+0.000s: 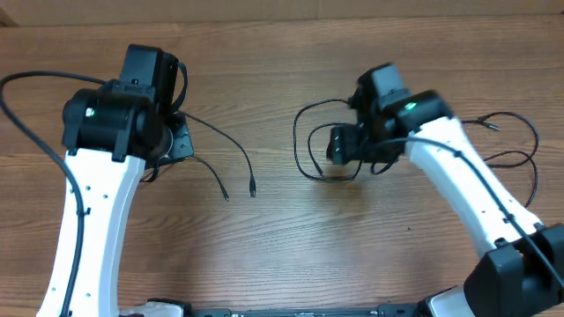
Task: Untangle cables
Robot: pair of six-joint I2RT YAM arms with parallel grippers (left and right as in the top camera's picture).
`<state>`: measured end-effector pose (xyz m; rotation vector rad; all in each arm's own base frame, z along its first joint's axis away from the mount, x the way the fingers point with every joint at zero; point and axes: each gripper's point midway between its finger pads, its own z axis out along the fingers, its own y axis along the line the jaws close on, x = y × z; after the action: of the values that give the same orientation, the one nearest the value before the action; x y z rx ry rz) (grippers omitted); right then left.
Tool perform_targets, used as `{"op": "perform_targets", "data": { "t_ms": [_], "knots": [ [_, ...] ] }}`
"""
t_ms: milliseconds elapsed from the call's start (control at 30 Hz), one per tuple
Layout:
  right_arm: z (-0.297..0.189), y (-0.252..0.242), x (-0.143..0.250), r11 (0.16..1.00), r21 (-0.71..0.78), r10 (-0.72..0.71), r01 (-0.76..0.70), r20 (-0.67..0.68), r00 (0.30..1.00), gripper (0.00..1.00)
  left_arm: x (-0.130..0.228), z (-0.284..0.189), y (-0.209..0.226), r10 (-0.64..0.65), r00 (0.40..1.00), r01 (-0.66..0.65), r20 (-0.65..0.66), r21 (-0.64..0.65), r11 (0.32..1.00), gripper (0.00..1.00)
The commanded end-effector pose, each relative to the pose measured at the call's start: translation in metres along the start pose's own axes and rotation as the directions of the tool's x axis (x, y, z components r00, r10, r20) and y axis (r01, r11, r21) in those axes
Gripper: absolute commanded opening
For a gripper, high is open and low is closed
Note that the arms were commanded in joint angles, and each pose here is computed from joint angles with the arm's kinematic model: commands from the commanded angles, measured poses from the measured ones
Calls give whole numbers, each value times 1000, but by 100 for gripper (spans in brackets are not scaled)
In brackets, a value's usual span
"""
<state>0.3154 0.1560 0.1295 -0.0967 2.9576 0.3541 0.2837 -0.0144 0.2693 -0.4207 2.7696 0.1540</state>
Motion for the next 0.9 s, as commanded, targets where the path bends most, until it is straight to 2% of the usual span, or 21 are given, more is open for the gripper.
{"op": "perform_targets", "data": {
  "t_ms": [0,100,167,333,467,667,867],
  "knots": [
    [19,-17,10,973,132,187,-190,36,982,82,-3,-11,8,-59,996,60,59,-11,998,27],
    [35,-20,22,926,146,344,-347,50,938,82,-4,-10,7,-59,996,59,61,-7,998,28],
    [49,-24,27,873,137,462,-467,70,884,82,-5,-10,6,-58,996,59,61,-5,998,28],
    [77,-30,35,804,97,578,-586,101,810,79,-5,-10,6,-58,996,58,62,-5,998,29],
    [93,-28,34,798,37,594,-601,110,797,73,-5,-10,6,-58,996,58,62,-4,998,29],
    [95,-27,31,801,15,593,-599,120,796,56,-5,-10,5,-58,996,58,60,2,998,29],
    [97,-29,35,769,20,633,-639,116,765,52,-5,-10,5,-58,997,58,60,3,998,29]
  ]
}}
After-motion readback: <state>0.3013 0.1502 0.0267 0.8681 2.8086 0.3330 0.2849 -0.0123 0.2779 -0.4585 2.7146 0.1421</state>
